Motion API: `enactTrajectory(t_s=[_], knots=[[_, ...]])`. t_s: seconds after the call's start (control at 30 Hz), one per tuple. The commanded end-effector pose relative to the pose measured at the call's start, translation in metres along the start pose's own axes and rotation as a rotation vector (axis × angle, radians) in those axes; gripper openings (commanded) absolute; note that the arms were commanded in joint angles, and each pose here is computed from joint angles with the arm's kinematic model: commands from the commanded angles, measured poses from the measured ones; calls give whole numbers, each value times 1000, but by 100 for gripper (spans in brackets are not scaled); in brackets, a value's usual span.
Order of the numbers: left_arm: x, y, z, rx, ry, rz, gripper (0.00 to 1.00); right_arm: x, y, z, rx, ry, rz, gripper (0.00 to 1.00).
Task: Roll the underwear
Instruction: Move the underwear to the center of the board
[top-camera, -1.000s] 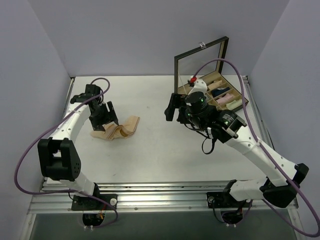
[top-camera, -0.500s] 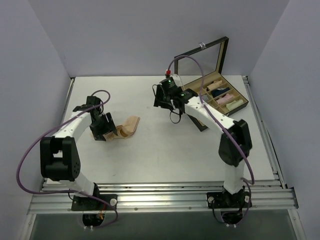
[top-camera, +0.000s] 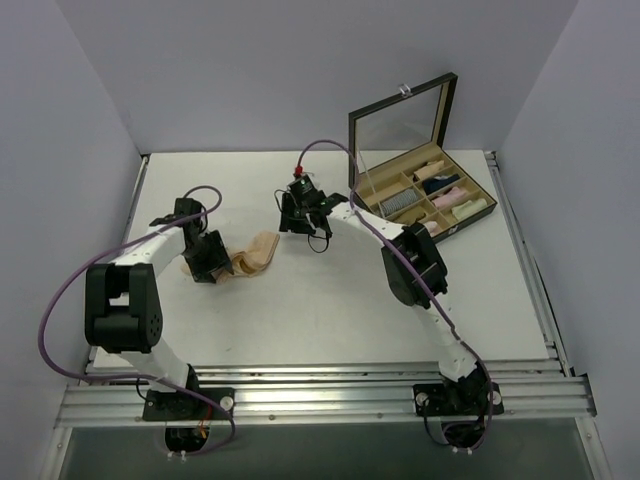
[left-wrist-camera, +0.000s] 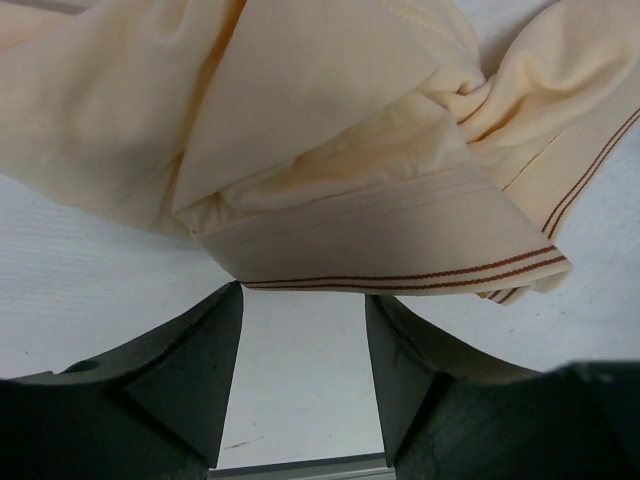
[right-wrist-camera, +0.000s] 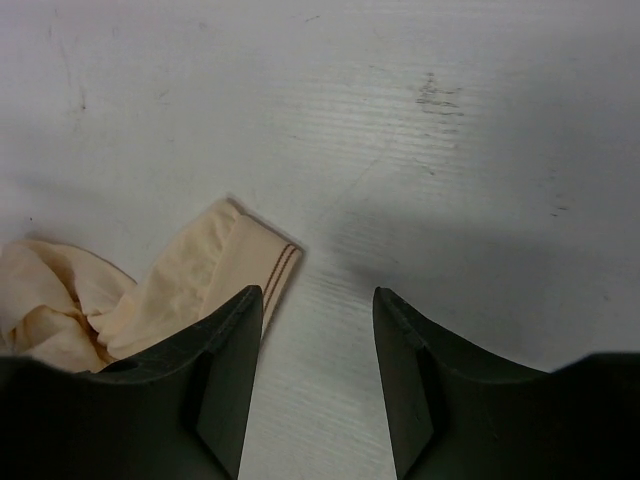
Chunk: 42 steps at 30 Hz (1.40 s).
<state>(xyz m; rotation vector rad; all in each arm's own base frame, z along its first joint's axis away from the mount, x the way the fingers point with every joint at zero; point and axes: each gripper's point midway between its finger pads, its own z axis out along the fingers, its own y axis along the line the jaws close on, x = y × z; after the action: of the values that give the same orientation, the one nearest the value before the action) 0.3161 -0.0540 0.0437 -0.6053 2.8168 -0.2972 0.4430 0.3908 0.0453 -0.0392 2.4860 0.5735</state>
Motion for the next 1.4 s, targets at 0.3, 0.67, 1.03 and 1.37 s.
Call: enactTrajectory(t_s=[0.3, 0.67, 1.03, 1.37], knots=[[-5, -3, 16, 27, 11, 23, 13, 29, 40, 28, -25, 11, -10, 46], [-5, -7, 14, 46, 17, 24, 2, 19, 19, 31, 64, -22, 25, 47], [5, -12, -1, 81, 22, 8, 2, 33, 20, 50, 52, 11, 62, 27], [12, -29, -27, 94, -8, 60, 2, 12, -24, 19, 140, -12, 98, 0]])
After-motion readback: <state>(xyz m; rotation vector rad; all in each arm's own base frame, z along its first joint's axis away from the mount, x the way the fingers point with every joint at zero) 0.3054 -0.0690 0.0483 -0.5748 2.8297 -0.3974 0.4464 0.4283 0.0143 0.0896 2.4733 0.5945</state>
